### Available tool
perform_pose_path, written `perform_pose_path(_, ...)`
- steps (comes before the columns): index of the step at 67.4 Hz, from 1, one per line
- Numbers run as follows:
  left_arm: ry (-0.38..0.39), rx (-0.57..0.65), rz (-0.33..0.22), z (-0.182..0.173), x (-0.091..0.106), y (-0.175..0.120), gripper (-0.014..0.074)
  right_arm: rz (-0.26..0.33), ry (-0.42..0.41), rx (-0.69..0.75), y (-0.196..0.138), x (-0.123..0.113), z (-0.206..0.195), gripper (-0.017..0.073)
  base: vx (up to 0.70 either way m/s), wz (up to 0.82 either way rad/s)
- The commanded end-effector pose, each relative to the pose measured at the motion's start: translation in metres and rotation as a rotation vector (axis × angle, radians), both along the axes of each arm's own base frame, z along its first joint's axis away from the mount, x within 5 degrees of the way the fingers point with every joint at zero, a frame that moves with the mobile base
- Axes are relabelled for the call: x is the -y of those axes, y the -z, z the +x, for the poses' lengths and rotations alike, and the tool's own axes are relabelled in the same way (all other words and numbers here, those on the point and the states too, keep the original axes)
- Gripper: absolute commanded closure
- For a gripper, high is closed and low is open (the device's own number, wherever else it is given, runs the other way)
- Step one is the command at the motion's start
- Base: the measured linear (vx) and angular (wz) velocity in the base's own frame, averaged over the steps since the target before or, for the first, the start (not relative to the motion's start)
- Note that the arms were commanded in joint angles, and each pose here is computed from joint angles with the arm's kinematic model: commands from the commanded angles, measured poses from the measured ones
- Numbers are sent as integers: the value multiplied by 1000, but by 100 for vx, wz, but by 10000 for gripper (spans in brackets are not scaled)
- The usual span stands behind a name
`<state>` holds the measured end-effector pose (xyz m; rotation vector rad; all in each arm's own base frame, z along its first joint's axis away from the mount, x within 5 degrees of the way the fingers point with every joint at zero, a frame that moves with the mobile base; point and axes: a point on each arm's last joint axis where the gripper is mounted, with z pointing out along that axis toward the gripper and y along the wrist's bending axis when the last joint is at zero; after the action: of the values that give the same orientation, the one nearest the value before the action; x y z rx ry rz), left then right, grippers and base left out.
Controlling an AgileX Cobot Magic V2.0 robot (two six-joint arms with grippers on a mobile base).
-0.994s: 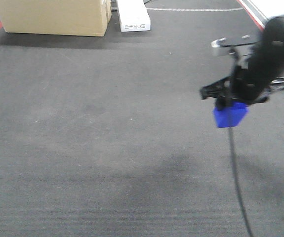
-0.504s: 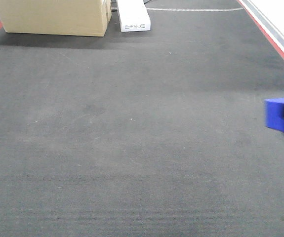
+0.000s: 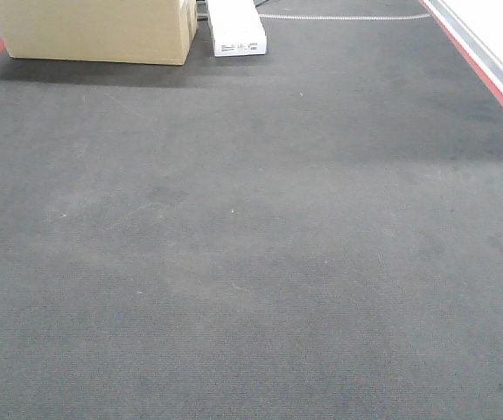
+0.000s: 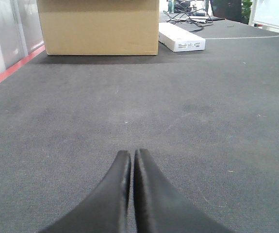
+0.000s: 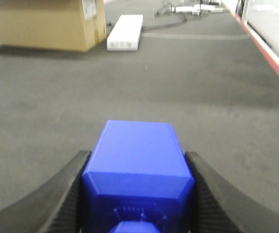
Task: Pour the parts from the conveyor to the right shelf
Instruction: 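Lift the blue block off the belt with the right gripper, then drive away from the conveyor holding the block in the right gripper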
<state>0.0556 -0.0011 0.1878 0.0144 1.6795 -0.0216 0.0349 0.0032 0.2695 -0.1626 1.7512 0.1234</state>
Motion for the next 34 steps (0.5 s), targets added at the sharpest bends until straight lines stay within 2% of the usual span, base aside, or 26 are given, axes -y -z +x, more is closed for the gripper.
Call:
perform_pose_path(1, 7, 96, -11, -1, 0, -13, 600, -3, -3, 143, -12, -1, 4, 567, 0, 0)
perform_pose_path(34, 7, 96, -11, -1, 0, -13, 600, -8, -3, 163, -13, -1, 4, 567, 0, 0)
